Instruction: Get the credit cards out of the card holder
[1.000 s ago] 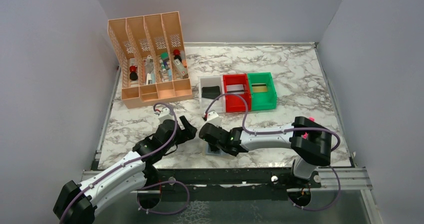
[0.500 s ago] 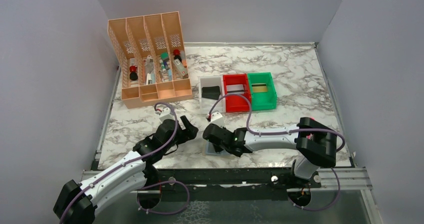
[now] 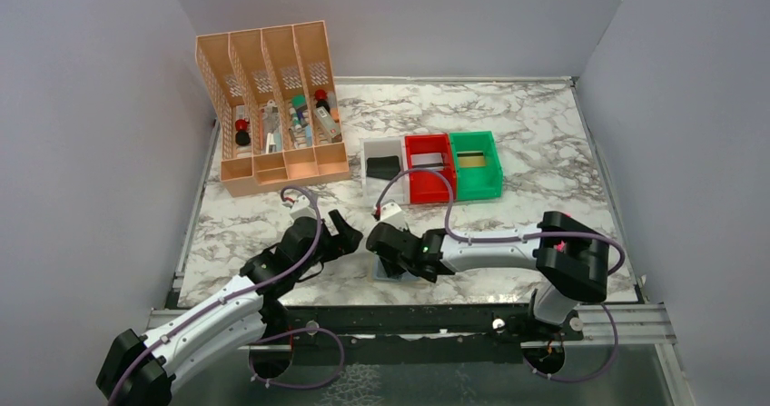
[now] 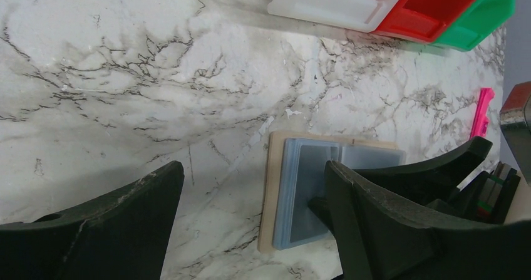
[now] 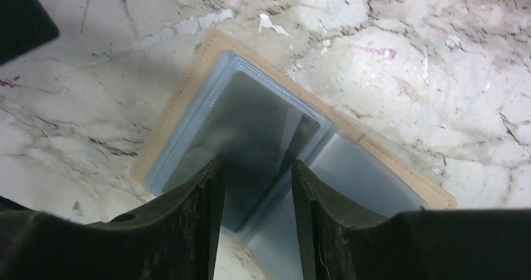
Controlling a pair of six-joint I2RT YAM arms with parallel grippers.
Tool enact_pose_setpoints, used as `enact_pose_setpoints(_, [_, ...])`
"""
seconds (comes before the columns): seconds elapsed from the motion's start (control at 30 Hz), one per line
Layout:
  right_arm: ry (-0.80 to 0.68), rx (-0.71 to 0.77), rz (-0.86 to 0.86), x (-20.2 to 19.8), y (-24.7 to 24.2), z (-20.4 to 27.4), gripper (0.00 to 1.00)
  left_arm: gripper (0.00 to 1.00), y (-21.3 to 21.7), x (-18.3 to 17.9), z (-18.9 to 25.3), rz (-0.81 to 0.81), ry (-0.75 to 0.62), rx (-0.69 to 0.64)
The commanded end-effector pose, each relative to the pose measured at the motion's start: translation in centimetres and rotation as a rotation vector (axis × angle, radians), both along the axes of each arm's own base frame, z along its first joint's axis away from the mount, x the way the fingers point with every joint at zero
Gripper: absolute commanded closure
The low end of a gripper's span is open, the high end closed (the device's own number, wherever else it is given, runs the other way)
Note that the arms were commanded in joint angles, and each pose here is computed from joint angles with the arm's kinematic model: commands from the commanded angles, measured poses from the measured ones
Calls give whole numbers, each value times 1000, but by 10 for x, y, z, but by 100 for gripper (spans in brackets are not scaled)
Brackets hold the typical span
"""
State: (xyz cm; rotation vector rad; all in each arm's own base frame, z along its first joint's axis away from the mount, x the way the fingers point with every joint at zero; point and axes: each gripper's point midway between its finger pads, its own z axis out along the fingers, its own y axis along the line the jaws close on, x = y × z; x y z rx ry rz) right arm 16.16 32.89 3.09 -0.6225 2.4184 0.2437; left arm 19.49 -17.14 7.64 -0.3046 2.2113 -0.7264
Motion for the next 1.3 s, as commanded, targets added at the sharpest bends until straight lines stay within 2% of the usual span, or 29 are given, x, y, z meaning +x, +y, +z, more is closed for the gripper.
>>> enact_pose_setpoints(0.0, [18,-38,21,1,7,-9,53,14,-4,0,6,-22,-18,-23])
enact_pose_setpoints(0.4, [35,-74,-6,-4,-8,-26,76,13,-7,-1,6,-38,-14,-26])
enact_pose_setpoints(0.6, [5,-82,-24,1,-11,-20,84,13,-9,-3,2,-49,1,-25])
enact_pose_setpoints(0.67, [3,-77,-30,2,-11,-14,80,13,-10,-3,2,-53,2,-25])
enact_pose_setpoints(0.87, [-16,-27,53,1,1,16,58,13,-11,-2,5,-55,-8,-30])
enact_pose_setpoints(1.03, [-32,-7,61,4,8,23,50,11,-10,-1,6,-56,-15,-23])
enact_pose_setpoints(1.27, [25,-42,21,0,8,-8,46,10,-9,-2,5,-61,-15,-16])
